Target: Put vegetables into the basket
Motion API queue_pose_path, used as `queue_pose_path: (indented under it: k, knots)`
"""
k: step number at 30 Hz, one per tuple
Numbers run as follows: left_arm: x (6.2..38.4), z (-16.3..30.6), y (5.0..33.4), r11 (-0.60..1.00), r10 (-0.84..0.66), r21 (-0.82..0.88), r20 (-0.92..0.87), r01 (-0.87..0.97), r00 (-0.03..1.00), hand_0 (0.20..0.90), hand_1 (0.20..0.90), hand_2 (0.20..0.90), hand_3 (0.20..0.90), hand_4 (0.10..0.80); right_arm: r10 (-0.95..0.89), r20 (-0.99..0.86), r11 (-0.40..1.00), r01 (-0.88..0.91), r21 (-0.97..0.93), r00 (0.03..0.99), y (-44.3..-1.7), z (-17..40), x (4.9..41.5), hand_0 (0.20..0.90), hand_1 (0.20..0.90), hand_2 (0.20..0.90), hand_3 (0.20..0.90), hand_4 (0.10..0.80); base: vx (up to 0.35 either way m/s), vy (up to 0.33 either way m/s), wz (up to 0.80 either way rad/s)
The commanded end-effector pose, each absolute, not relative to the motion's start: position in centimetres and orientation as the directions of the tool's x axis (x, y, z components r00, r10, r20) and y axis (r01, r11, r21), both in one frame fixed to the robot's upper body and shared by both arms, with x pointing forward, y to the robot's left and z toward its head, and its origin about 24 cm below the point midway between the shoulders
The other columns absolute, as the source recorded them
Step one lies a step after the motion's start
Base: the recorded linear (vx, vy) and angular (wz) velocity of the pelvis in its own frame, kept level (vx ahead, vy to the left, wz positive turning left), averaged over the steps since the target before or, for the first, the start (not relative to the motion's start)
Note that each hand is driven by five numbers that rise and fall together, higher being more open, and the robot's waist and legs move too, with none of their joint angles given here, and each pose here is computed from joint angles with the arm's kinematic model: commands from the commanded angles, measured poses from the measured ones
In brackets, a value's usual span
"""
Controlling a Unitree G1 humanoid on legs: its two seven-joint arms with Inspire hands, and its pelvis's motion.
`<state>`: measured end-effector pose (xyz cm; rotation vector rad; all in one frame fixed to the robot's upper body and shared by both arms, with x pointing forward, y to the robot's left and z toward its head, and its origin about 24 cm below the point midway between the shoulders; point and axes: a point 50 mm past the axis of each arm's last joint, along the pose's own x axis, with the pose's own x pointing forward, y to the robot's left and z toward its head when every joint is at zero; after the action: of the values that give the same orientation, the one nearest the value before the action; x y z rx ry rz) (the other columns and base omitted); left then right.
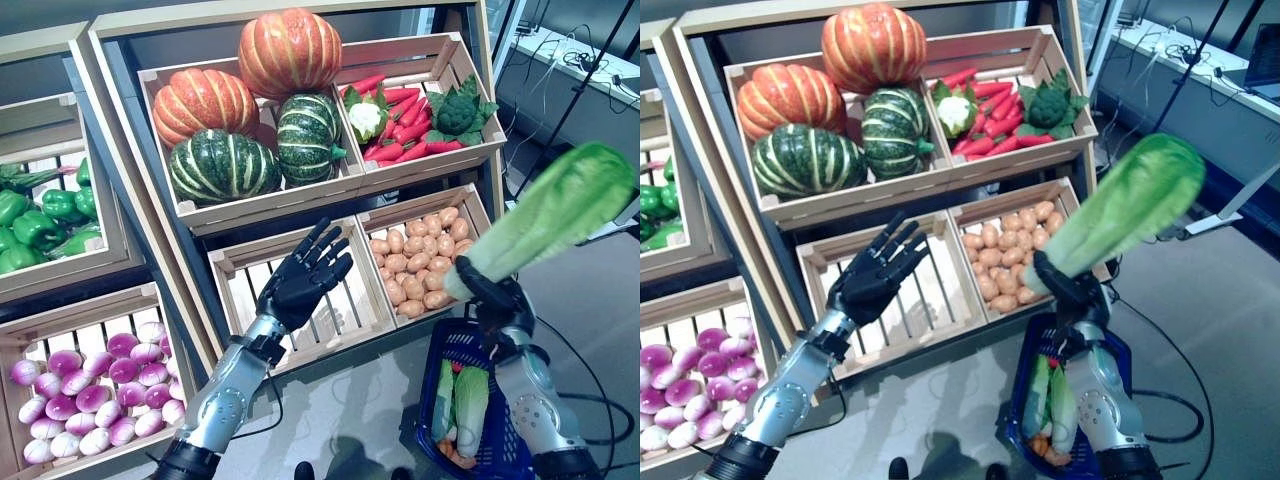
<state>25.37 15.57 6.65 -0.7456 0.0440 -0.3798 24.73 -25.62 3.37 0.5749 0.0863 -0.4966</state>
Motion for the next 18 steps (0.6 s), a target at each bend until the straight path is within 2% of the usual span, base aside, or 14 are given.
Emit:
queue_pose_path:
  k: [1, 6, 11, 18]
  knots:
    - [26.4, 11.0, 16.4, 0.65, -0.361, -0.598, 0.301, 0.47, 0.883, 0.9, 0.9, 0.9, 0.9, 0.8, -0.624, 0.003, 0.604, 0.48, 0.636, 0.781, -29.4, 8.1, 25.4, 0.3, 0.3, 0.3, 0.3, 0.4, -0.106, -0.023, -0.04]
    - [27.0, 13.0, 15.5, 0.632, -0.387, -0.55, 0.385, 0.545, 0.838, 0.9, 0.9, 0.9, 0.9, 0.8, -0.66, -0.086, 0.572, 0.574, 0.586, 0.746, -31.2, 6.1, 26.2, 0.3, 0.3, 0.3, 0.3, 0.4, -0.26, -0.042, -0.04]
    - [27.8, 14.9, 14.1, 0.608, -0.42, -0.488, 0.472, 0.626, 0.775, 0.9, 0.9, 0.9, 0.9, 0.8, -0.66, -0.122, 0.543, 0.582, 0.605, 0.742, -31.5, 5.2, 27.6, 0.3, 0.3, 0.3, 0.3, 0.4, -0.263, -0.078, 0.01]
    - [28.6, 17.9, 12.2, 0.582, -0.443, -0.393, 0.581, 0.712, 0.683, 0.9, 0.9, 0.9, 0.9, 0.8, -0.654, -0.178, 0.508, 0.601, 0.617, 0.735, -31.3, 5.5, 30.5, 0.3, 0.3, 0.3, 0.3, 0.4, -0.171, -0.042, 0.07]
